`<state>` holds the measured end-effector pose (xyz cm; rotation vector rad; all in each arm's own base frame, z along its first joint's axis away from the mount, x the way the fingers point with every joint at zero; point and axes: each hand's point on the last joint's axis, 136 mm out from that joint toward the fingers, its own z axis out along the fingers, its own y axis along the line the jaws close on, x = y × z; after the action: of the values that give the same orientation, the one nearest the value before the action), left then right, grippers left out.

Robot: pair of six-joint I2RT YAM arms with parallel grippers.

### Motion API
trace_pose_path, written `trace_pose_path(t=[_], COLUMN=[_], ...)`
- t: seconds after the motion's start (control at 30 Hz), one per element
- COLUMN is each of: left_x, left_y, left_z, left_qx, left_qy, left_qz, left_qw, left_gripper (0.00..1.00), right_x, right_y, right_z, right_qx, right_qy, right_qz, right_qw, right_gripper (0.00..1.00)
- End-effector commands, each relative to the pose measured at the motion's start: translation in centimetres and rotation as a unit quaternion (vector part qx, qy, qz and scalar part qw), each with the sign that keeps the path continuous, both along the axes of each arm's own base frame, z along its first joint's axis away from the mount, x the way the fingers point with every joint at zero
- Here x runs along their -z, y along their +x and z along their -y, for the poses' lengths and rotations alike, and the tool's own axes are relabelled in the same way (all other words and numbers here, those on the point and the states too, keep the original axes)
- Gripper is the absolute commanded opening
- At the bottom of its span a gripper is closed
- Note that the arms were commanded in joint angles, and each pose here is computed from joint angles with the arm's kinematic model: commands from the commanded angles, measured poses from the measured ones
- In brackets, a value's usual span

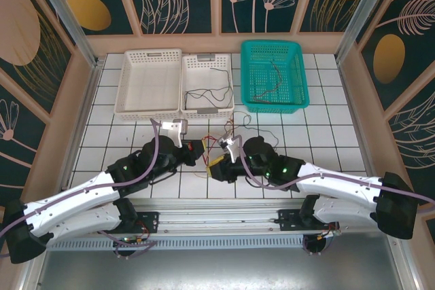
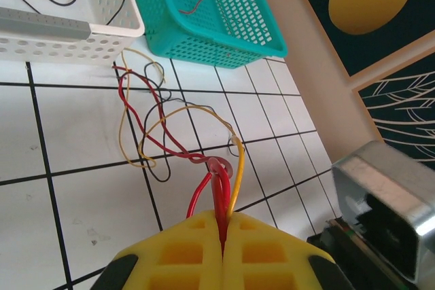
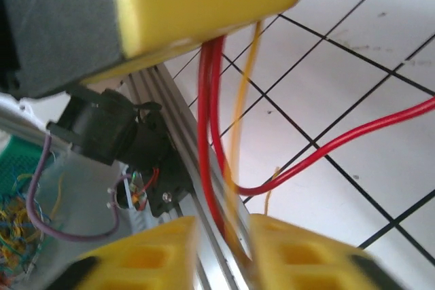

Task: Untangle the cables

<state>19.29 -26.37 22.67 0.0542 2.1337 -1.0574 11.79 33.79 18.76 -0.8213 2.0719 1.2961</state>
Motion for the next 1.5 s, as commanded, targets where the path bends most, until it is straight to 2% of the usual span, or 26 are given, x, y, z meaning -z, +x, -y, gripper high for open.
trace_pose_path(t=[0.0,0.03,0.07,0.13,0.33,0.43,0.8,1.17,1.33,1.47], left_x=[-0.9,-0.9,-0.8,-0.9,-0.9,-0.8,-1.1,-1.0,-0.8,-1.0], left_y=[-0.1,-0.2,-0.3,-0.4,-1.0,-1.4,-4.0,-2.9,-2.8,-2.9], left_z=[0.2,0.2,0.1,0.0,0.1,-0.1,1.0,1.9,2.4,2.8], left_qx=[0.004,0.005,0.005,0.007,0.021,0.026,0.100,0.085,0.093,0.100], left_qy=[-0.029,-0.031,-0.033,-0.041,-0.054,-0.058,-0.136,-0.136,-0.127,-0.127], left_qz=[0.006,0.005,0.006,0.007,0.007,0.005,0.005,0.003,0.000,0.000], left_qw=[1.000,1.000,0.999,0.999,0.998,0.998,0.986,0.987,0.988,0.987], left_gripper=[0.00,0.00,0.04,0.16,0.41,0.49,0.52,0.52,0.42,0.22], right_x=[-1.3,-1.5,-1.7,-1.9,-2.2,-2.6,-4.2,-3.9,-4.0,-3.8], right_y=[0.7,0.8,0.8,0.8,1.2,1.2,0.7,-1.0,-1.0,-1.0], right_z=[0.2,0.4,0.6,0.8,1.4,1.7,2.4,1.5,1.5,1.3], right_qx=[0.022,0.026,0.030,0.033,0.049,0.052,0.036,-0.021,-0.023,-0.025], right_qy=[0.020,0.023,0.027,0.032,0.040,0.048,0.086,0.089,0.089,0.083], right_qz=[0.020,0.023,0.026,0.029,0.030,0.035,0.045,0.032,0.035,0.032], right_qw=[0.999,0.999,0.999,0.999,0.998,0.997,0.995,0.995,0.995,0.996], right_gripper=[0.09,0.05,0.00,0.00,0.00,0.00,0.00,0.00,0.00,0.00])
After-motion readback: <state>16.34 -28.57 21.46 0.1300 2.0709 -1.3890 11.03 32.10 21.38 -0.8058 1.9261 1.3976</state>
